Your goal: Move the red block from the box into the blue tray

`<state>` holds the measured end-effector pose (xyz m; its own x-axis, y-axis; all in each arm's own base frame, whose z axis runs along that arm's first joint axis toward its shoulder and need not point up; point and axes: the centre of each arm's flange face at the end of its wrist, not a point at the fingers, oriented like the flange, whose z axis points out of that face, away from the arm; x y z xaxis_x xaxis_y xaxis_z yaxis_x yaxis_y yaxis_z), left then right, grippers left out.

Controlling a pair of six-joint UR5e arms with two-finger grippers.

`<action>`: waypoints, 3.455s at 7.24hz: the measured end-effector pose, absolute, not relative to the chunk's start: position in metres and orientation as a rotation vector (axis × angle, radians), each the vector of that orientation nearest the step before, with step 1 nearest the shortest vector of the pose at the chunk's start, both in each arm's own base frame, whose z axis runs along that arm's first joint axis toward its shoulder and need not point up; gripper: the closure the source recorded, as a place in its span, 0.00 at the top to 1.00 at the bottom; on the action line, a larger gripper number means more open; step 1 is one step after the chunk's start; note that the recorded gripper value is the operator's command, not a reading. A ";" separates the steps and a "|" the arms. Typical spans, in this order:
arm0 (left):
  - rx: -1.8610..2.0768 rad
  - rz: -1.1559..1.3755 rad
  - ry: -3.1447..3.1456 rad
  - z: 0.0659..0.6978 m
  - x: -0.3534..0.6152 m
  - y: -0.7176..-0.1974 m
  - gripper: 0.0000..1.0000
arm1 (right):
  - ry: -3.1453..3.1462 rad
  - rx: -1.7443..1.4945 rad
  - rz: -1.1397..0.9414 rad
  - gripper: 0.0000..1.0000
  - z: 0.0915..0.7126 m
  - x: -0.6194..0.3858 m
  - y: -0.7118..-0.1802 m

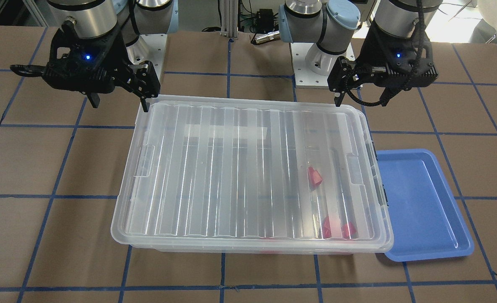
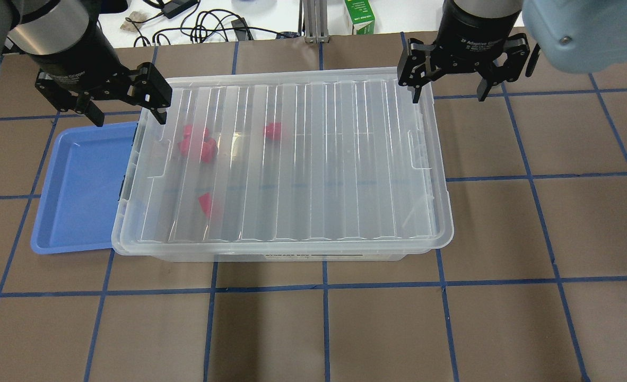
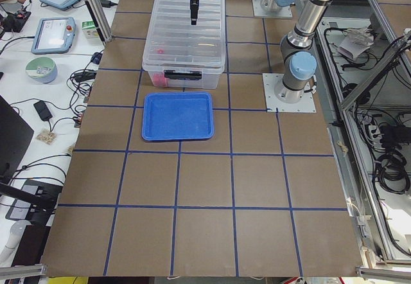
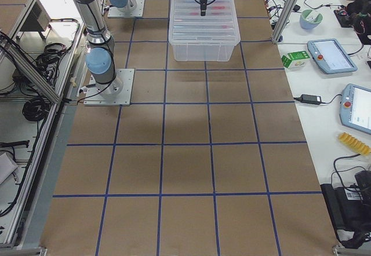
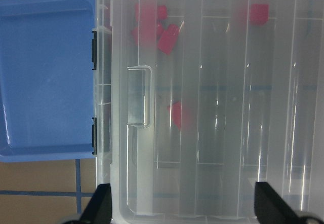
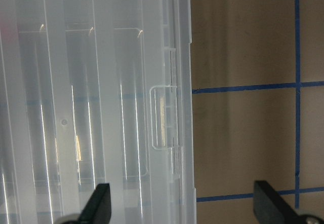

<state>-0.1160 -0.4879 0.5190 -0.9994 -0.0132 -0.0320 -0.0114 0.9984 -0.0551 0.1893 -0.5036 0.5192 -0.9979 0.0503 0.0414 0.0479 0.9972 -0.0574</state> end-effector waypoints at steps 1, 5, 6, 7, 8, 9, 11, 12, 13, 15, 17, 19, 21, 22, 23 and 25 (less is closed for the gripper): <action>-0.019 -0.085 3.108 0.519 -0.116 -0.488 1.00 | -3.096 -0.076 0.084 1.00 0.518 0.189 -0.503; -0.019 -0.084 3.108 0.519 -0.116 -0.488 1.00 | -3.097 -0.075 0.078 1.00 0.517 0.189 -0.503; -0.019 -0.084 3.108 0.519 -0.116 -0.488 1.00 | -3.098 -0.076 0.076 1.00 0.515 0.189 -0.505; -0.019 -0.084 3.108 0.519 -0.116 -0.488 1.00 | -3.099 -0.077 0.074 1.00 0.513 0.187 -0.508; -0.019 -0.084 3.108 0.519 -0.116 -0.488 1.00 | -3.094 -0.076 0.065 1.00 0.508 0.185 -0.511; -0.019 -0.083 3.108 0.518 -0.116 -0.488 1.00 | -3.072 -0.078 0.043 1.00 0.490 0.182 -0.520; -0.020 -0.082 3.108 0.518 -0.116 -0.488 1.00 | -3.022 -0.077 -0.018 1.00 0.424 0.173 -0.548; -0.020 -0.080 3.109 0.517 -0.116 -0.489 1.00 | -2.991 -0.066 -0.058 1.00 0.393 0.166 -0.551; -0.020 -0.080 3.110 0.517 -0.116 -0.489 1.00 | -2.954 -0.054 -0.072 1.00 0.371 0.160 -0.549; -0.020 -0.079 3.110 0.517 -0.116 -0.489 1.00 | -2.920 -0.041 -0.058 1.00 0.356 0.153 -0.549; -0.021 -0.081 3.110 0.517 -0.116 -0.488 1.00 | -2.909 -0.024 -0.062 1.00 0.353 0.144 -0.551; -0.021 -0.081 3.111 0.518 -0.116 -0.488 1.00 | -2.895 -0.007 -0.078 1.00 0.355 0.112 -0.558; -0.021 -0.082 3.111 0.518 -0.116 -0.488 1.00 | -2.894 -0.001 -0.092 1.00 0.358 0.082 -0.564; -0.021 -0.083 3.111 0.518 -0.116 -0.488 1.00 | -2.894 -0.005 -0.099 1.00 0.359 0.068 -0.566; -0.021 -0.084 3.110 0.519 -0.116 -0.488 1.00 | -2.895 0.001 -0.106 1.00 0.359 0.056 -0.568; -0.021 -0.084 3.110 0.519 -0.116 -0.488 1.00 | -2.896 0.050 -0.111 1.00 0.362 0.039 -0.570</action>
<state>-0.1162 -0.4875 0.5186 -0.9994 -0.0146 -0.0303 -0.0129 0.9984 -0.0543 0.0394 -0.5699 0.3620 -0.9701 -0.0430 0.2390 -0.0245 0.9965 0.0796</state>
